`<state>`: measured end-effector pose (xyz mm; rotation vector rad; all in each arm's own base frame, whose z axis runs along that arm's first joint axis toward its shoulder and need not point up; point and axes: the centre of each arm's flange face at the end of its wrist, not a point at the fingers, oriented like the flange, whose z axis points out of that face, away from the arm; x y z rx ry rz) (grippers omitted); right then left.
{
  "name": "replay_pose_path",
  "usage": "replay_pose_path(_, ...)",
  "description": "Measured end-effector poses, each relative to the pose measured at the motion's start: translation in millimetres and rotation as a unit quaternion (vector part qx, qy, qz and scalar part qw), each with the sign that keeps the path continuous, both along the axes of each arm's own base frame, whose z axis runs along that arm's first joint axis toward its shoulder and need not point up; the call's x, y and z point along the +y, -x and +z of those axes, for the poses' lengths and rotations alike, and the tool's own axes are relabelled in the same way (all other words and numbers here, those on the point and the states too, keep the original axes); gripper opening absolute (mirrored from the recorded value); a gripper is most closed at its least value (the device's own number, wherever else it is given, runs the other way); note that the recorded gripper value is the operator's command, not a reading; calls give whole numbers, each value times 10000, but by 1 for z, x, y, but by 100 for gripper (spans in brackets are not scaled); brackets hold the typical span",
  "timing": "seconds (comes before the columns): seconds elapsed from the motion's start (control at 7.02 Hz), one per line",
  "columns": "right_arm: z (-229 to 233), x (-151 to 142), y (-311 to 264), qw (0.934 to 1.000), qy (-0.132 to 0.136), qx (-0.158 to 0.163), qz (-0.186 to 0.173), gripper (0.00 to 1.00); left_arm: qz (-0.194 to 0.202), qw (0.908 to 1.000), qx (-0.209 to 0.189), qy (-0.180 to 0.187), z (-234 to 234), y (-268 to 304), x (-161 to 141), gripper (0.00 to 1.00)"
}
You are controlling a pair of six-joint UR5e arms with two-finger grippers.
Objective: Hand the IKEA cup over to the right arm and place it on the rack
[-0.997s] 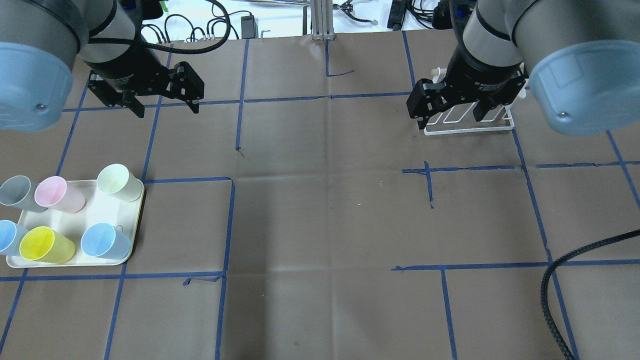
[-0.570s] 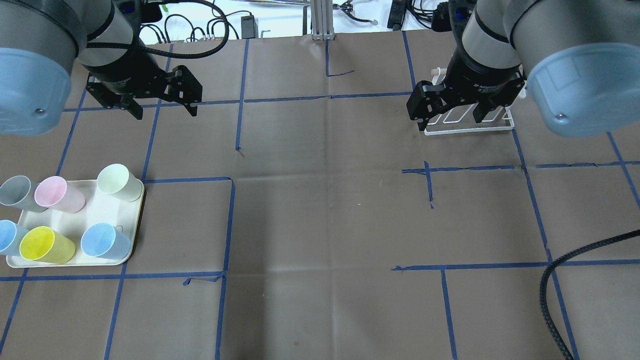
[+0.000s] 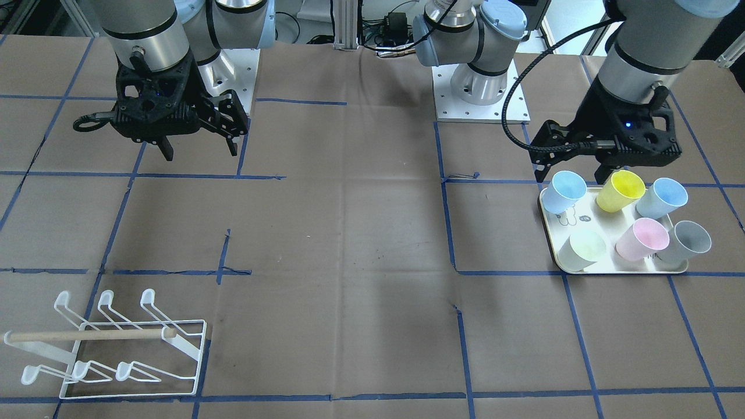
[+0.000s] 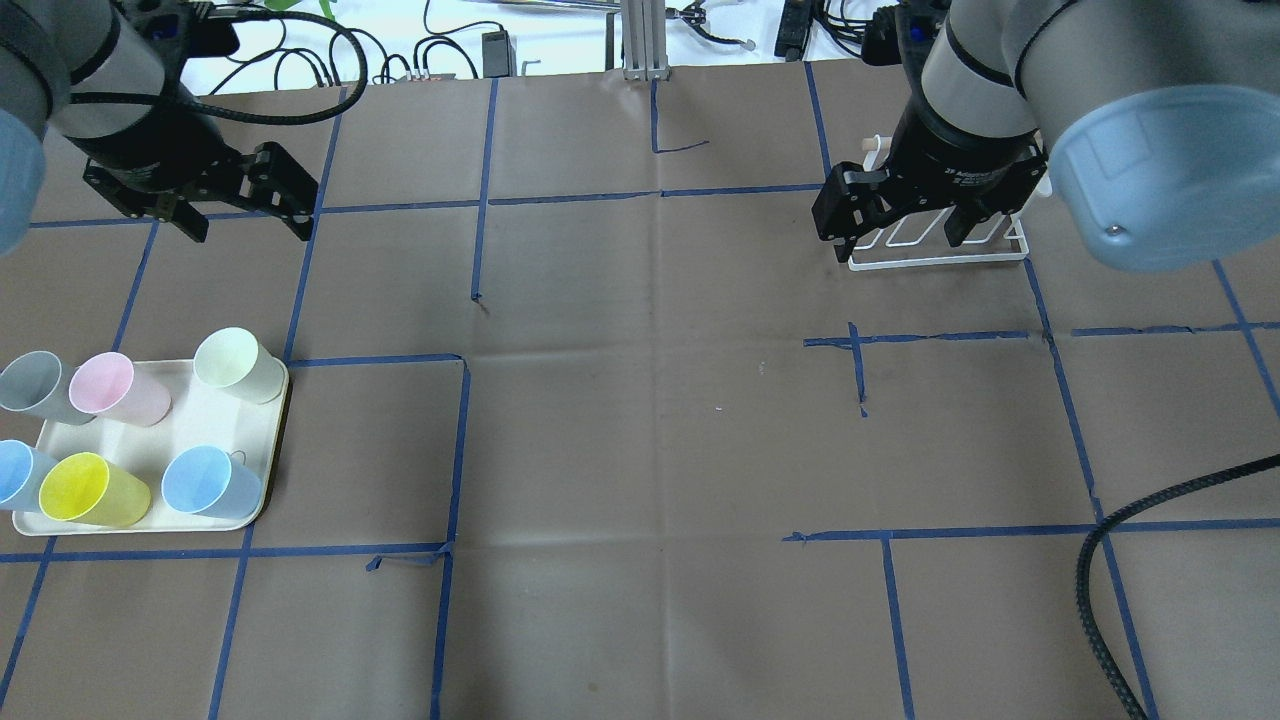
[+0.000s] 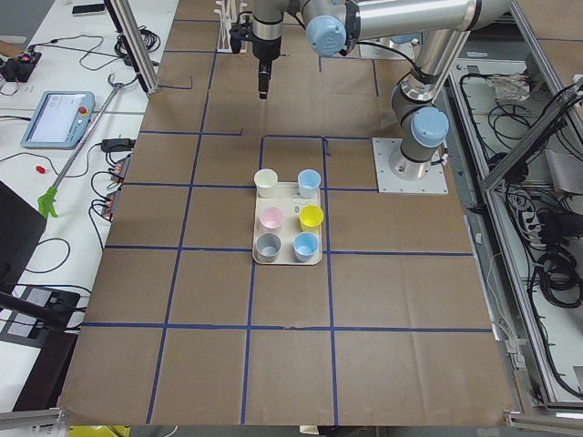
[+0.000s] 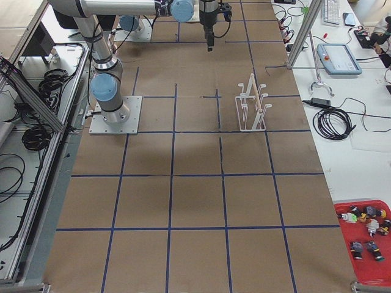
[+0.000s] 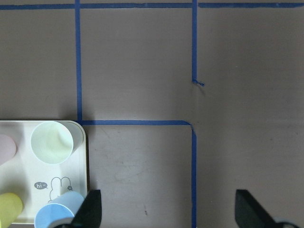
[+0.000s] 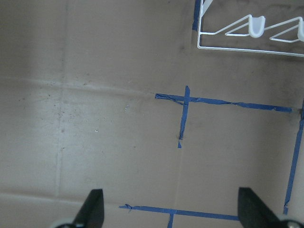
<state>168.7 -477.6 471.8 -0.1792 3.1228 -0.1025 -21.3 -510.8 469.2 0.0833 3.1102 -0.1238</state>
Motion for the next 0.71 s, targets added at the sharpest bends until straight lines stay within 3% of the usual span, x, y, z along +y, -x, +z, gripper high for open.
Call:
replay_pose_path(0.28, -2, -1, 0, 10000, -22, -9, -4, 100, -150, 9996, 41, -232, -34, -80, 15, 97)
replay_pose_path(0.71, -5, -1, 0, 10000, -54, -10, -16, 100, 179, 9993, 133, -312, -78, -133, 26, 97)
